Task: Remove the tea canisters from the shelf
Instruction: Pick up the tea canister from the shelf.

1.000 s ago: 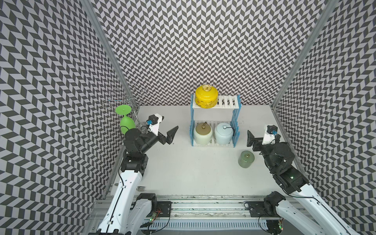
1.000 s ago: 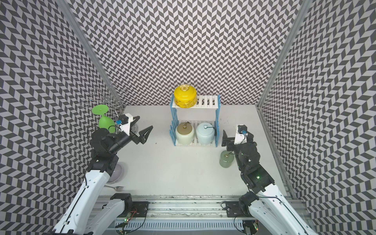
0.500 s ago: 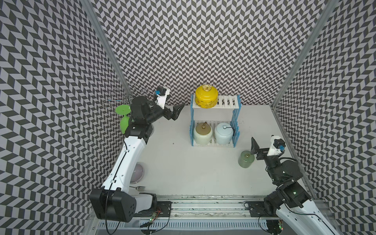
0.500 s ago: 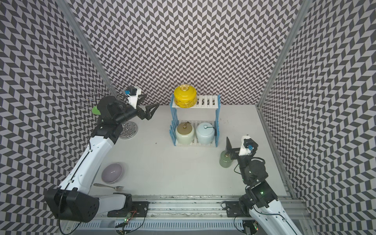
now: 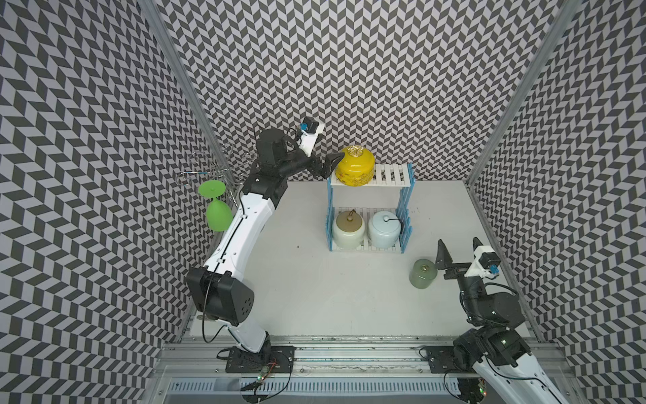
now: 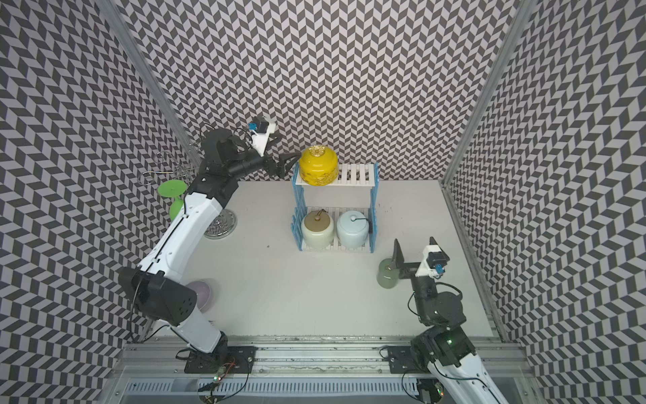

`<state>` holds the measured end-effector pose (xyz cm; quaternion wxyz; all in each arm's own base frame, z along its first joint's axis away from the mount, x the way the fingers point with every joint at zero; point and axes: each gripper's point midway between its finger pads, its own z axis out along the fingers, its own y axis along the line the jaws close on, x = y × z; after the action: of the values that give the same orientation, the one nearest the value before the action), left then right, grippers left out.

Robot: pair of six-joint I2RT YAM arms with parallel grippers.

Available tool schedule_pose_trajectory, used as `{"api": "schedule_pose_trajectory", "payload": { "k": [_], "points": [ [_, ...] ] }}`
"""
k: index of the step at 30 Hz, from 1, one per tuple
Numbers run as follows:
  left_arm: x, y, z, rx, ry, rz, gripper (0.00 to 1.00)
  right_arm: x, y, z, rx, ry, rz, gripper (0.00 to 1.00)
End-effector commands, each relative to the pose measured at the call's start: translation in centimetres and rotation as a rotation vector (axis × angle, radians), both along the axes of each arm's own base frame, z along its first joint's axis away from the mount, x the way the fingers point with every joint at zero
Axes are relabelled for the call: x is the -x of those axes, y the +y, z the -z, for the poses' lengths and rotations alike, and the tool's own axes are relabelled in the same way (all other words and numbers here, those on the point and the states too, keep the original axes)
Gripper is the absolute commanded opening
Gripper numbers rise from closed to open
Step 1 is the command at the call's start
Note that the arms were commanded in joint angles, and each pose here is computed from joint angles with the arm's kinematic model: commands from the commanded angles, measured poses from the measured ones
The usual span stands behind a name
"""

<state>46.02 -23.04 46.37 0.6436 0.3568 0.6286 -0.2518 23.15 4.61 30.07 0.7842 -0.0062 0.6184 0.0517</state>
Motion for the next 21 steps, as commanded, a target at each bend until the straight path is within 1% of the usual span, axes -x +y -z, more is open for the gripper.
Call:
{"api": "schedule_pose_trajectory", "payload": {
  "k": [1, 6, 10, 17, 21],
  "points": [
    [-0.3, -1.3, -0.4, -0.023, 0.004, 0.071, 0.98, 0.7, -0.5, -1.7, -0.035, -0.077, 0.010, 0.99],
    [-1.6, -2.6, -1.3, -0.031, -0.006, 0.138, 0.94, 0.7, -0.5, -1.6, -0.035, -0.075, 0.008, 1.00],
    [-2.8, -3.2, -1.0, -0.034, -0.007, 0.155, 0.92, 0.8, -0.5, -1.6, -0.034, -0.075, 0.008, 1.00],
    [-3.6, -4.4, 0.1, -0.044, -0.012, 0.217, 0.85, 0.8, -0.3, -1.5, -0.035, -0.074, -0.003, 1.00],
    [-3.5, -4.8, 0.1, -0.041, -0.021, 0.244, 0.82, 0.9, -0.3, -1.6, -0.037, -0.082, -0.003, 0.99]
  ]
}}
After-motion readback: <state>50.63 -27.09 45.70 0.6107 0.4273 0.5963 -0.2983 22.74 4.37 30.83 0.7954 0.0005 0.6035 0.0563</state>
